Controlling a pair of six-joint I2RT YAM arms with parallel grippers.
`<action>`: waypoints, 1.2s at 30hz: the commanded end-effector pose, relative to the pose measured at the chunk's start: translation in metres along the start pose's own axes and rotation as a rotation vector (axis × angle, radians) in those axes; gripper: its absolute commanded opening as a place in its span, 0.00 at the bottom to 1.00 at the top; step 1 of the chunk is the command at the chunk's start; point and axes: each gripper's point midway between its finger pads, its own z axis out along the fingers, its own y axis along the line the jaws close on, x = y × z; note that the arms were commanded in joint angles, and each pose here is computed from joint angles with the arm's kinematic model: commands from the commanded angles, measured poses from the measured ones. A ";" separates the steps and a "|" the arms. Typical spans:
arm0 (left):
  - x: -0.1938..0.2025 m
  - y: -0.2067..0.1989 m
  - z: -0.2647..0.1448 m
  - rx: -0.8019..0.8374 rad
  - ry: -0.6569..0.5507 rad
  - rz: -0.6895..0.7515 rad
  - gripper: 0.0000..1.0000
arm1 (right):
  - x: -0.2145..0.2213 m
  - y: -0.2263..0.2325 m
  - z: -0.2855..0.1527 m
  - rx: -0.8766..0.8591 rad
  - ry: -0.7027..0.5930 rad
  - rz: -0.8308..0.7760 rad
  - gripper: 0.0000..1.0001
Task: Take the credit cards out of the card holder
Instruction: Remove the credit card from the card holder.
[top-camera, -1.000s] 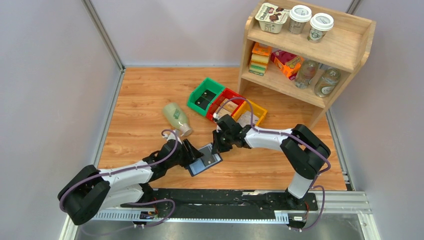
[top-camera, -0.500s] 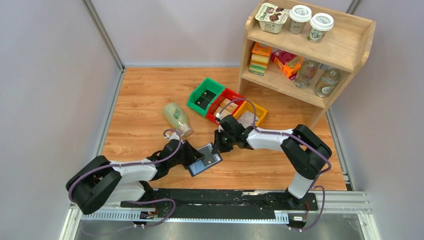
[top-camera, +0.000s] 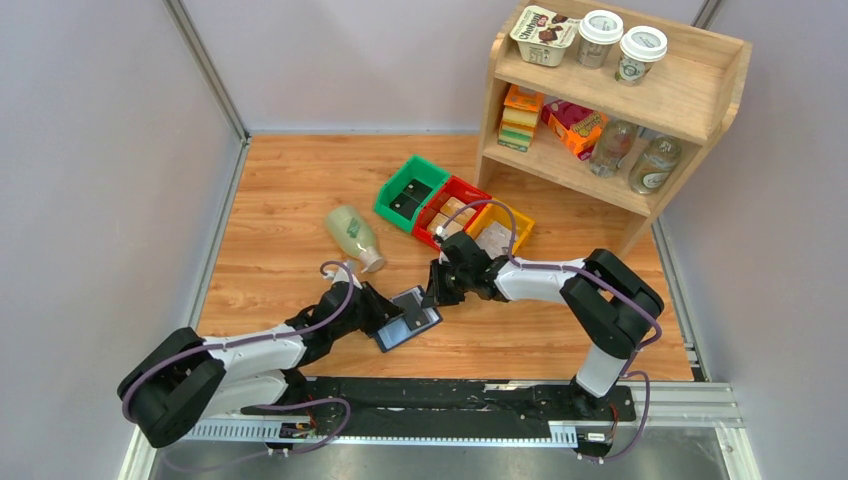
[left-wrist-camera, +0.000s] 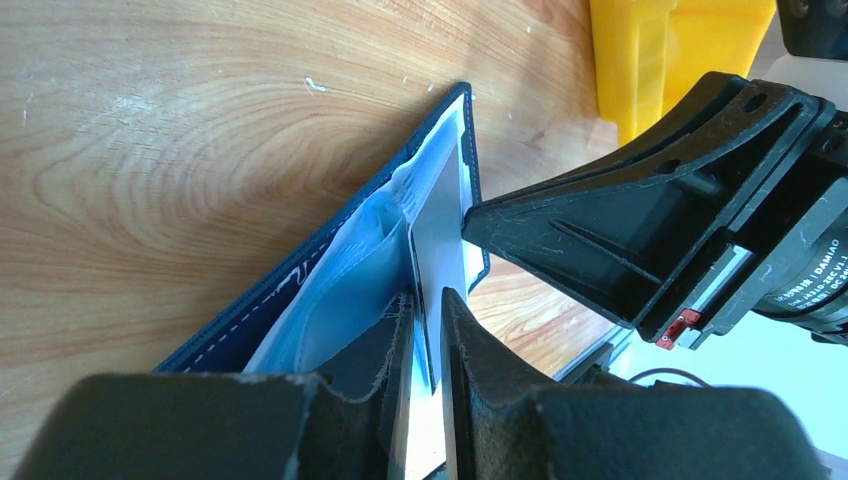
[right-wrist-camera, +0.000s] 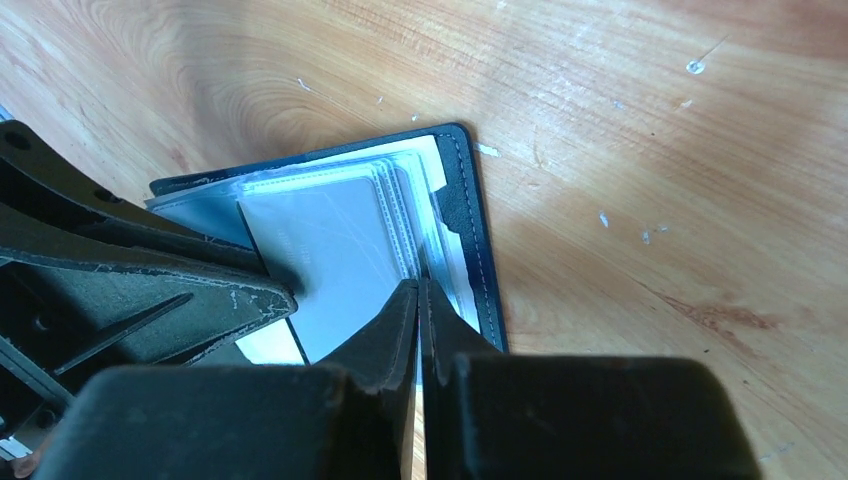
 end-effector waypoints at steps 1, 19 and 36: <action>-0.013 -0.061 -0.010 0.214 -0.034 -0.041 0.21 | 0.047 -0.036 0.009 0.117 0.131 0.038 0.05; -0.014 -0.060 -0.014 0.190 -0.038 -0.029 0.13 | 0.045 -0.031 0.012 0.094 0.124 0.063 0.05; -0.001 -0.029 0.007 0.080 0.037 0.048 0.00 | 0.017 -0.017 -0.017 0.050 -0.035 0.031 0.06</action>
